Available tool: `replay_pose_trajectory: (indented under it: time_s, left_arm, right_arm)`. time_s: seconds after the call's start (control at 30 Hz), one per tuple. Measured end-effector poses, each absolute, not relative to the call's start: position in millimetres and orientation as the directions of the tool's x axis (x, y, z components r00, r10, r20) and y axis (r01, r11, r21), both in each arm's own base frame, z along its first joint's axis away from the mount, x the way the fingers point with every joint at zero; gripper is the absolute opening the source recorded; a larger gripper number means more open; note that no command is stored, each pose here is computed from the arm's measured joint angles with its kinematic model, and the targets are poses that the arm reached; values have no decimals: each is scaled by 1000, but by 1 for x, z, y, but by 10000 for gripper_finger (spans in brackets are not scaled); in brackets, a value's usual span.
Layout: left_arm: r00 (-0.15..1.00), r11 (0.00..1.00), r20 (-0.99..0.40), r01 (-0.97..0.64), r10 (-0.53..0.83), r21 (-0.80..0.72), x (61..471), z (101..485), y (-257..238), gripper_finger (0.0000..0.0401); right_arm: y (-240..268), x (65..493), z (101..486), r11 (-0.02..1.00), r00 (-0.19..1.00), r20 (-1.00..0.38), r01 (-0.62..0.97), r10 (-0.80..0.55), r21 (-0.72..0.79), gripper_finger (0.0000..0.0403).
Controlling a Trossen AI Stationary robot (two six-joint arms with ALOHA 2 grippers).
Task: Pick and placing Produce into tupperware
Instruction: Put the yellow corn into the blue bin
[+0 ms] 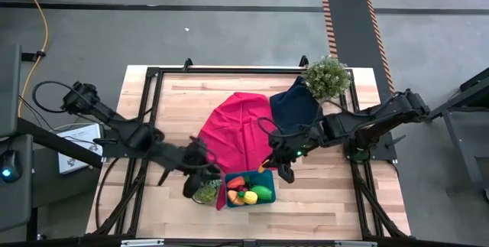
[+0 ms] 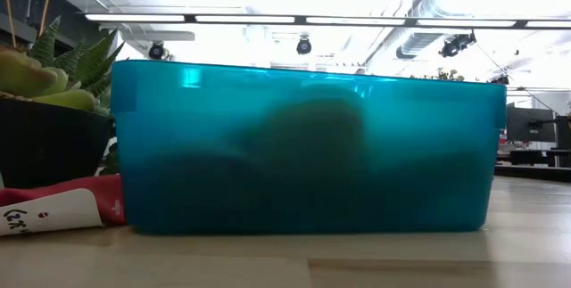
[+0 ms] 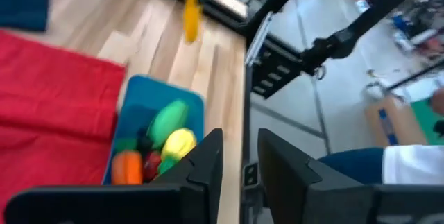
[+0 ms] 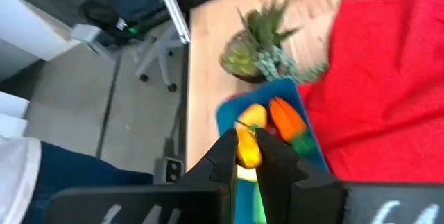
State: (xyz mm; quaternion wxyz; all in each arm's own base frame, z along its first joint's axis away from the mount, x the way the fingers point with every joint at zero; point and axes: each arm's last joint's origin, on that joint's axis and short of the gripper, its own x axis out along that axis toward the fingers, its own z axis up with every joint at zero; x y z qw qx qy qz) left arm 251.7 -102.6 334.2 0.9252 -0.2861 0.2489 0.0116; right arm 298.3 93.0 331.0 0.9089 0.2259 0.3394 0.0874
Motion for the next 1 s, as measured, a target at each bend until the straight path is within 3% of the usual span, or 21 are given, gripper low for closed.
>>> replay_pose_trajectory:
  time_s: [0.3,1.0]
  left_arm:
    - [903,813,-430,-247,-4,-527,227,338,-132,62]
    - [911,790,-411,-278,35,-547,209,337,-153,62]
  right_arm:
    - [109,316,302,877,692,-645,37,323,479,25]
    - [122,342,232,896,517,-819,198,249,397,25]
